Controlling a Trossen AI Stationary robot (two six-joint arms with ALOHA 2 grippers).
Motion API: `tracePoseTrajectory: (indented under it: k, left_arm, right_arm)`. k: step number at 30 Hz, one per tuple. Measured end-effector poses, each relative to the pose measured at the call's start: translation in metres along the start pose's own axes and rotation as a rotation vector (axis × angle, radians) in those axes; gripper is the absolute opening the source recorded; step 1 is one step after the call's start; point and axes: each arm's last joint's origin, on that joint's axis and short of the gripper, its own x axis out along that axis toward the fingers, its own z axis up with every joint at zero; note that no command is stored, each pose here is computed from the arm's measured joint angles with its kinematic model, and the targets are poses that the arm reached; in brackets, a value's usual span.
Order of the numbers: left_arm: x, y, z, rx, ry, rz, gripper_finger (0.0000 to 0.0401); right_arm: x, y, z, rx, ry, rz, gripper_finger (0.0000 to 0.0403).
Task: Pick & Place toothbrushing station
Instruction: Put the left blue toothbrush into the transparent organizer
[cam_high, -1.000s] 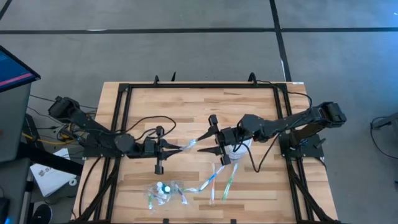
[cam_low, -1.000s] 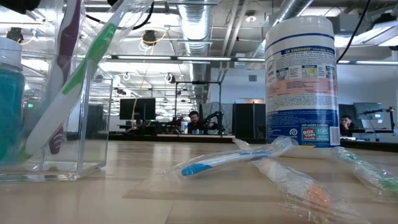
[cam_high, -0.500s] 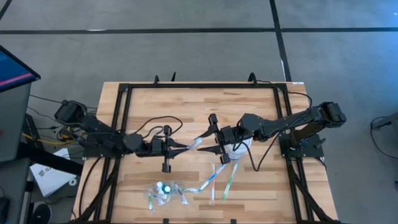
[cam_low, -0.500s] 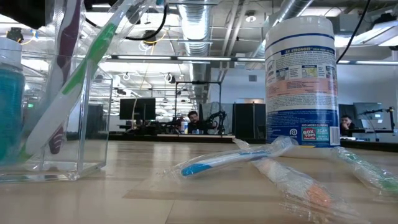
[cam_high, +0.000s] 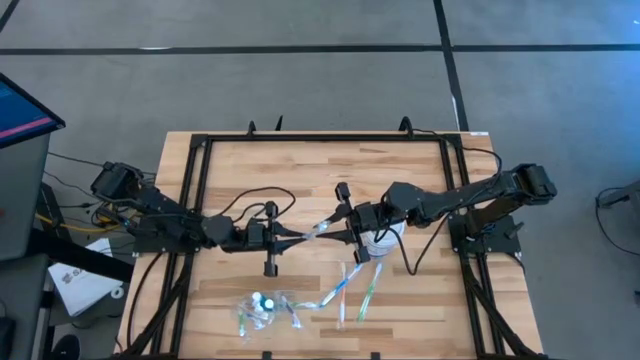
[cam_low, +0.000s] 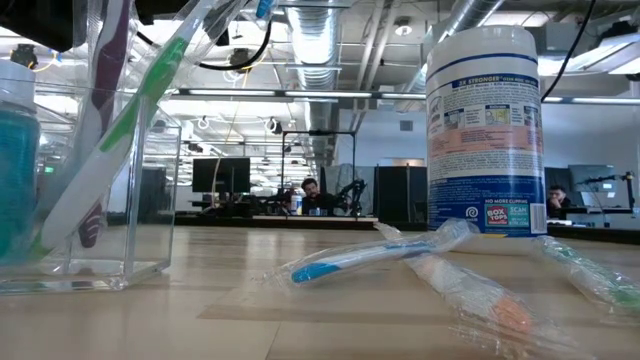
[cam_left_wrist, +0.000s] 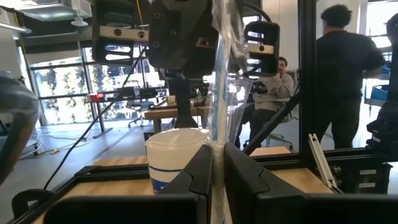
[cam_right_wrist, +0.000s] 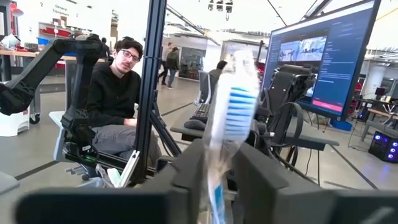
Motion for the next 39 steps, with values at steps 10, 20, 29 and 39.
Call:
tracePoseTrajectory:
  k: [10,20,29,39]
  left_arm:
    - [0.001,0.004,-0.001,0.005,0.003,0.016,0.0049]
    - [-0.005,0.003,0.016,-0.025,-0.055,0.006,0.0068]
    - [-0.01,0.004,0.025,-0.022,-0.043,-0.007,0.0086]
    - [0.003,0.0,0.031,-0.008,0.057,-0.017,0.0119]
  right_arm:
    - [0.0,0.003,-0.001,-0.027,0.008,0.01,0.0006]
    - [0.0,0.003,-0.004,-0.019,0.042,0.014,0.0003]
    - [0.0,0.003,-0.004,-0.001,0.049,0.015,0.0001]
    - [0.0,0.003,-0.007,0.022,0.08,0.01,0.0]
